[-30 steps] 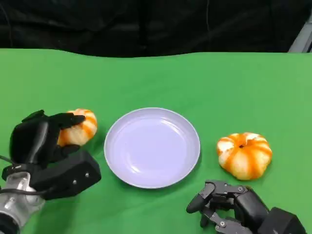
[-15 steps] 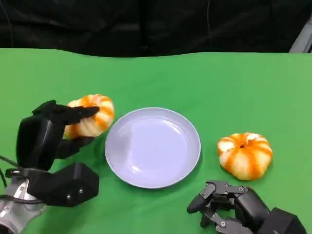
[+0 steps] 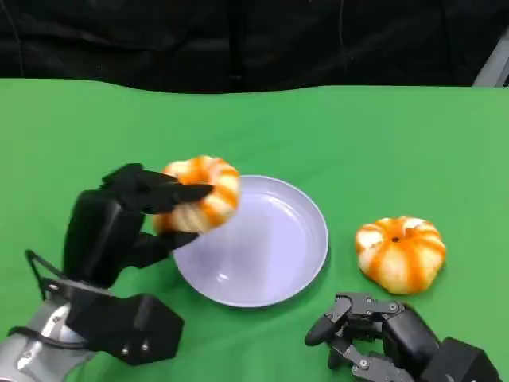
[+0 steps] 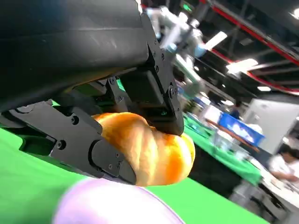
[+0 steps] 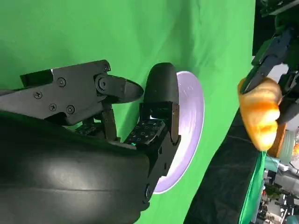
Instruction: Grasp the bread from the table and place it into the plate.
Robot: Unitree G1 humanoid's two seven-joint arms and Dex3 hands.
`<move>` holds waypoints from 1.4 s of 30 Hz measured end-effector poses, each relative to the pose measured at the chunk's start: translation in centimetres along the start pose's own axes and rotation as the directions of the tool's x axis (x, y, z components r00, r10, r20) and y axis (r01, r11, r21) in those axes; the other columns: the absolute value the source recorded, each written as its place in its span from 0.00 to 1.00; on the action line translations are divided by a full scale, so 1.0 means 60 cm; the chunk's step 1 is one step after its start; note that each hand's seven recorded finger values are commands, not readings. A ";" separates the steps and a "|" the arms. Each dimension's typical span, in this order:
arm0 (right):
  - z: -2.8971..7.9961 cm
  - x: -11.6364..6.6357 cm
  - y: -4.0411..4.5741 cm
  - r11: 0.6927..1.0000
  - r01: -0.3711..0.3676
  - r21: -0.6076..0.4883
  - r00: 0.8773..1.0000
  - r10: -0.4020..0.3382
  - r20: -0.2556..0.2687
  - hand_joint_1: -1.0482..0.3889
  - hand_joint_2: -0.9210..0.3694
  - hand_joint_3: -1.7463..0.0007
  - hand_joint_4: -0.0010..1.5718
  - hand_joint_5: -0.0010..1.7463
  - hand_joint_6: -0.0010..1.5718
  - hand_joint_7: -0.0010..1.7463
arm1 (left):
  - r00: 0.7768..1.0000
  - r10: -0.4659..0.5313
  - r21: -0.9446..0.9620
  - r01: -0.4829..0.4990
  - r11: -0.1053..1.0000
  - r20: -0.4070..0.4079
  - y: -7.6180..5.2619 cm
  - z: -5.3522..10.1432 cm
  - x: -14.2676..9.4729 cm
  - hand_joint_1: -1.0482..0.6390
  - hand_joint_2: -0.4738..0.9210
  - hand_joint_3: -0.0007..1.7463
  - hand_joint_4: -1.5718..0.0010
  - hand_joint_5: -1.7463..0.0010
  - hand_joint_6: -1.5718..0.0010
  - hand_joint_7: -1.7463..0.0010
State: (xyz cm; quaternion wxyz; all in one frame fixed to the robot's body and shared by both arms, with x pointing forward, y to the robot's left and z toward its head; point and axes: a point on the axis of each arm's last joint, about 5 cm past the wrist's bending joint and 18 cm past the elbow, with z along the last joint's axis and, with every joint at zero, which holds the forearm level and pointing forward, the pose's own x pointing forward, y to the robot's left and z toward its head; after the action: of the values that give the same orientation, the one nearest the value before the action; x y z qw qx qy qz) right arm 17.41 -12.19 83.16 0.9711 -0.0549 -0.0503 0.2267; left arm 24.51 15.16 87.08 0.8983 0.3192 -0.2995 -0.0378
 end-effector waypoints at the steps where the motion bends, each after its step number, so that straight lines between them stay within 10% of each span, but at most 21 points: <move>1: 0.000 0.000 0.000 1.000 0.000 -0.001 1.000 0.000 0.001 0.65 0.00 0.74 0.43 0.89 0.52 0.56 | 1.000 -0.004 -0.004 0.004 1.000 0.003 -0.002 0.001 0.001 0.65 0.97 0.02 0.37 0.55 0.12 0.99; 32: 0.001 0.005 0.007 1.000 -0.003 -0.001 1.000 0.003 0.008 0.65 0.00 0.73 0.42 0.87 0.51 0.57 | 0.944 -0.326 -0.052 0.324 0.945 -0.056 -0.075 0.013 0.043 0.63 1.00 0.02 0.51 0.37 0.15 1.00; 42: 0.002 0.008 0.007 1.000 -0.004 -0.004 1.000 0.004 0.012 0.65 0.00 0.74 0.44 0.83 0.51 0.56 | 0.909 -0.398 -0.035 0.397 0.917 -0.120 -0.078 0.004 0.041 0.60 1.00 0.04 0.47 0.49 0.18 1.00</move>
State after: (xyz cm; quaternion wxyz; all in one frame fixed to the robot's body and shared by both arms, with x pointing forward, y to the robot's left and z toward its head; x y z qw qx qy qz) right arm 17.65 -11.62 83.24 0.9702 -0.0555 -0.0564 0.2289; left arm 26.94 10.70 85.70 0.8903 0.3709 -0.1713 -0.2012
